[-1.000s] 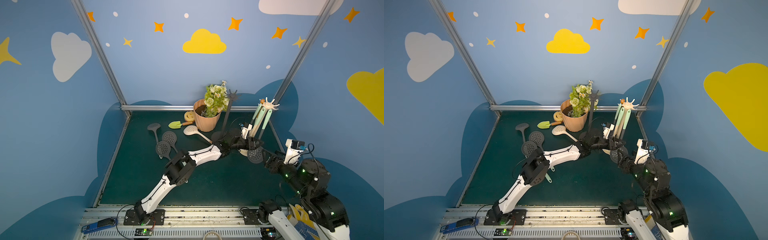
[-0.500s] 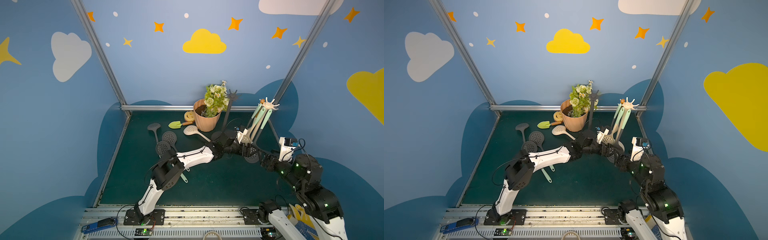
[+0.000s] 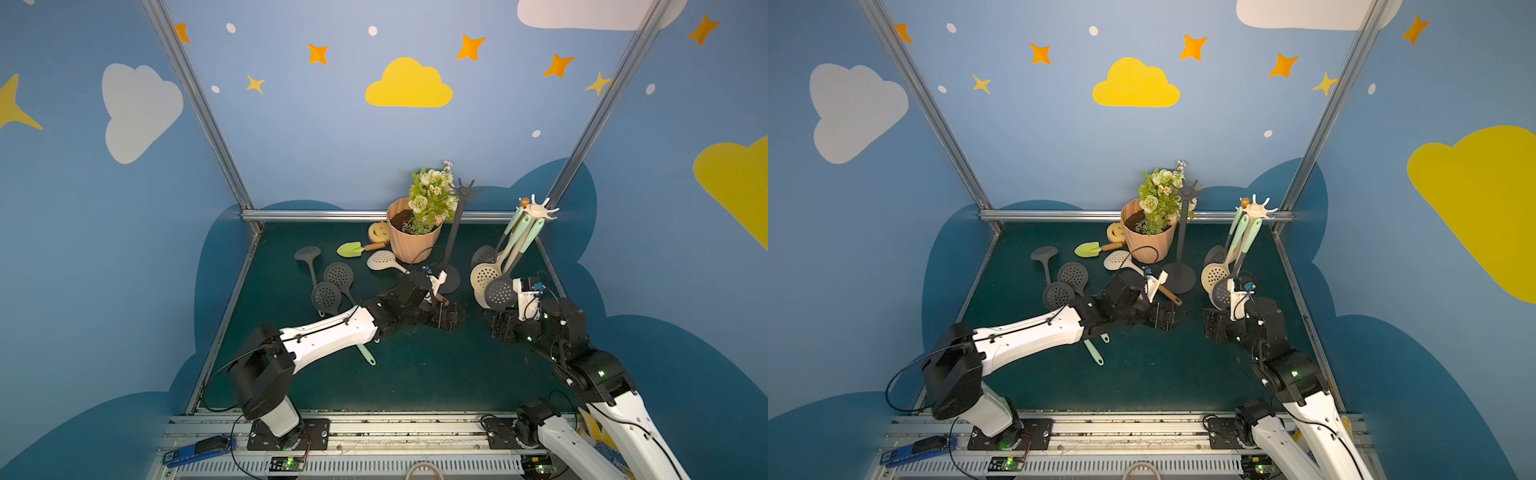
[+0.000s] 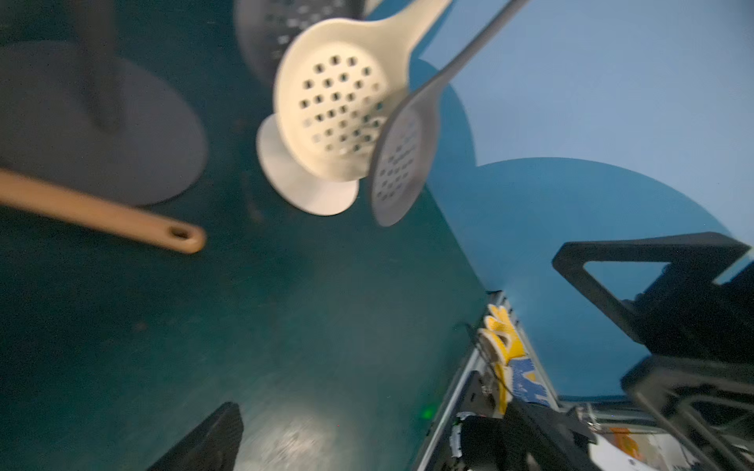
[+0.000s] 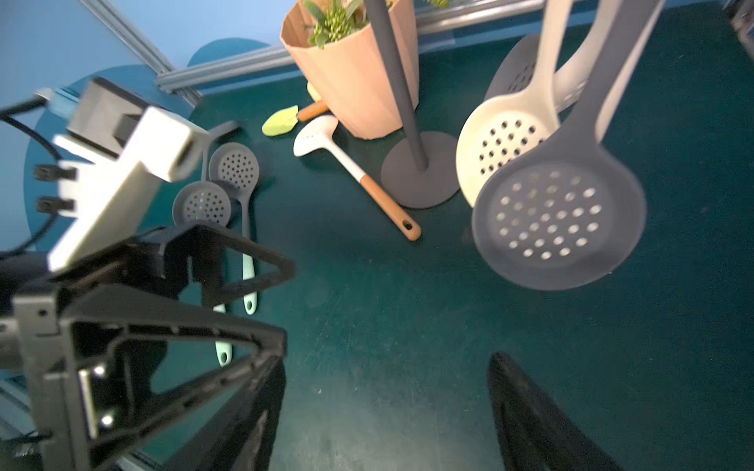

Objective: Hang the skimmer on the kitchen utensil rack
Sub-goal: Hang the skimmer on the rack, then pick up the skimmer from the center of the board.

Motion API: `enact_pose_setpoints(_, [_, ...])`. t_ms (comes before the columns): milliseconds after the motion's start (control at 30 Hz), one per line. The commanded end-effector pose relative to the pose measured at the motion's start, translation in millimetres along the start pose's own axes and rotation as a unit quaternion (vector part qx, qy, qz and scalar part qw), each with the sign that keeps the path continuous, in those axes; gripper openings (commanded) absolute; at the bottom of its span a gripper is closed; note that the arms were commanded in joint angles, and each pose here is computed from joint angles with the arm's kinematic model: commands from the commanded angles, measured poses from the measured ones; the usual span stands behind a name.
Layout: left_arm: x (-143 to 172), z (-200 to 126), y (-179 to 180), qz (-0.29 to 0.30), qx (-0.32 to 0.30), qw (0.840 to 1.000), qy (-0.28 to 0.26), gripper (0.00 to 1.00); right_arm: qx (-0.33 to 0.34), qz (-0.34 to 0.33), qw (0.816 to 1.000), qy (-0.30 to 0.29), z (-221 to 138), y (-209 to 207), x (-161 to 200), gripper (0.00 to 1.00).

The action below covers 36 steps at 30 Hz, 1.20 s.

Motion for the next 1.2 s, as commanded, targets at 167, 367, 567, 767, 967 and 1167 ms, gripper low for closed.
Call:
enact_pose_setpoints(167, [-13.2,-86.1,78.5,-0.073,-0.184,0.976,-0.094,1.00,-0.044,-0.021,0.999,0.012,28.8,22.6,9.1,0.77])
enact_pose_setpoints(367, [-19.1,-129.6,122.9,-0.145,-0.263,0.942,-0.147,1.00,-0.067,-0.059,0.995,0.038,43.7,44.7,20.8,0.77])
enact_pose_setpoints(567, [-16.7,-151.3,159.4,-0.206,-0.351,0.902,-0.146,0.97,-0.087,-0.076,0.992,0.051,52.5,60.5,35.6,0.77])
enact_pose_setpoints(767, [-10.7,-141.9,186.4,-0.233,-0.395,0.881,-0.120,0.92,-0.096,-0.090,0.989,0.069,59.5,67.6,44.9,0.77])
enact_pose_setpoints(967, [-23.6,-105.8,184.9,-0.243,-0.361,0.897,-0.078,0.84,-0.083,-0.084,0.990,0.078,64.7,61.7,56.0,0.77])
enact_pose_setpoints(1167, [-45.2,-61.2,168.8,-0.271,-0.251,0.926,-0.079,0.80,-0.073,-0.071,0.992,0.079,66.0,54.6,62.5,0.77])
Point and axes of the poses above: each gripper's point midway between its finger pads, its own z axis out along the fingers, its own y axis along the line the jaws close on, x = y × z, the point moved 5 cm from there along -z, back along the fingers, and after that the axes turned 8 degrees about -z, right-handed, at the moved point
